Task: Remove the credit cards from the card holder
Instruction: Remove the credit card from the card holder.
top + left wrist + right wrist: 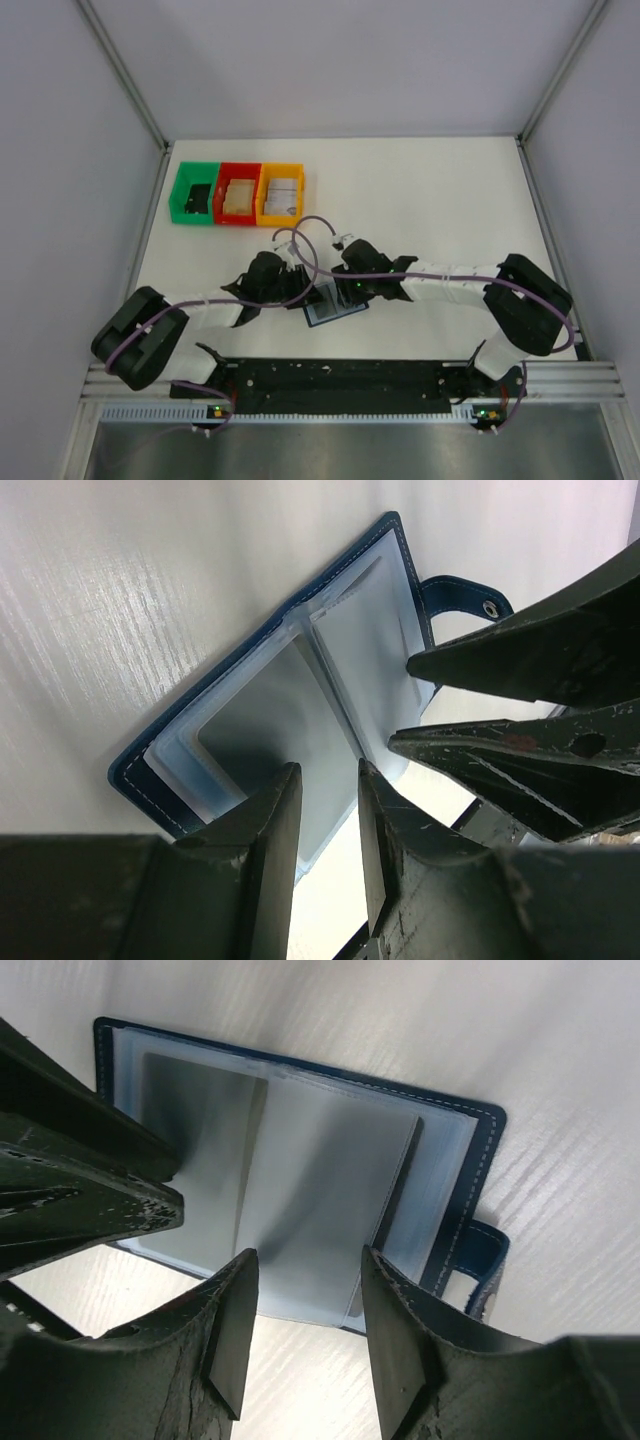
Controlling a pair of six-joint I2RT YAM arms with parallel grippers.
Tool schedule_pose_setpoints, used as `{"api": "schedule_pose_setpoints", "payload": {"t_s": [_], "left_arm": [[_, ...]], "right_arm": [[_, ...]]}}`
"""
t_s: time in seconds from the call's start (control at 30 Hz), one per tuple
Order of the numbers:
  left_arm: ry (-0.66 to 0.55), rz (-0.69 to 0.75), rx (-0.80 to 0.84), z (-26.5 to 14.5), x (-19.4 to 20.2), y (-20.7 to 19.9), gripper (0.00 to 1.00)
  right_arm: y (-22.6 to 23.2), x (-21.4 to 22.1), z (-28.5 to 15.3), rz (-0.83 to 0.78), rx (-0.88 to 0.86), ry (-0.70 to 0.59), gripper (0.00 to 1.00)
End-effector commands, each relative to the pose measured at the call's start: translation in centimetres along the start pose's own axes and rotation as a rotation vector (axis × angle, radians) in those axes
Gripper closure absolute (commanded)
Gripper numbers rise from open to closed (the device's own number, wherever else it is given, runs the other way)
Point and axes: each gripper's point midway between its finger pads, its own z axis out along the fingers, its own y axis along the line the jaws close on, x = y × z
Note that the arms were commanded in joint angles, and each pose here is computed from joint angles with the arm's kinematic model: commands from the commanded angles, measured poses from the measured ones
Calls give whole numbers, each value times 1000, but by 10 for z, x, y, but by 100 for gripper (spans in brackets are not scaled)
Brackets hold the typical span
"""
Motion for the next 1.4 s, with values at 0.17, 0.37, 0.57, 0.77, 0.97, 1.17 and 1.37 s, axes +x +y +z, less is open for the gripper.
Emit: {"api": "schedule_pose_setpoints", "payload": {"t_s": [0.17, 0.37, 0.57, 0.77, 0.97, 1.17, 1.37], "left_arm": [[14, -4, -32, 1, 7, 9, 66], [-29, -14, 0, -4, 3, 3, 66], [-245, -46, 9, -30, -23, -3, 65], [-448, -55, -6, -67, -44, -1, 62], [-524, -35, 16, -89, -53, -10, 61], [-632, -47, 65, -114, -65, -21, 60], [-647, -19, 106, -124, -66, -32, 58]], "right_arm": [[30, -16, 3, 84, -198, -39, 62], [57, -36, -7, 73, -343, -95, 65], [78, -39, -3, 58, -440, -61, 65], [83, -27, 13, 57, -454, 3, 64], [114, -36, 1, -47, -477, 16, 64], [136, -62, -22, -108, -499, -28, 63], [106, -70, -35, -97, -375, -82, 63]]}}
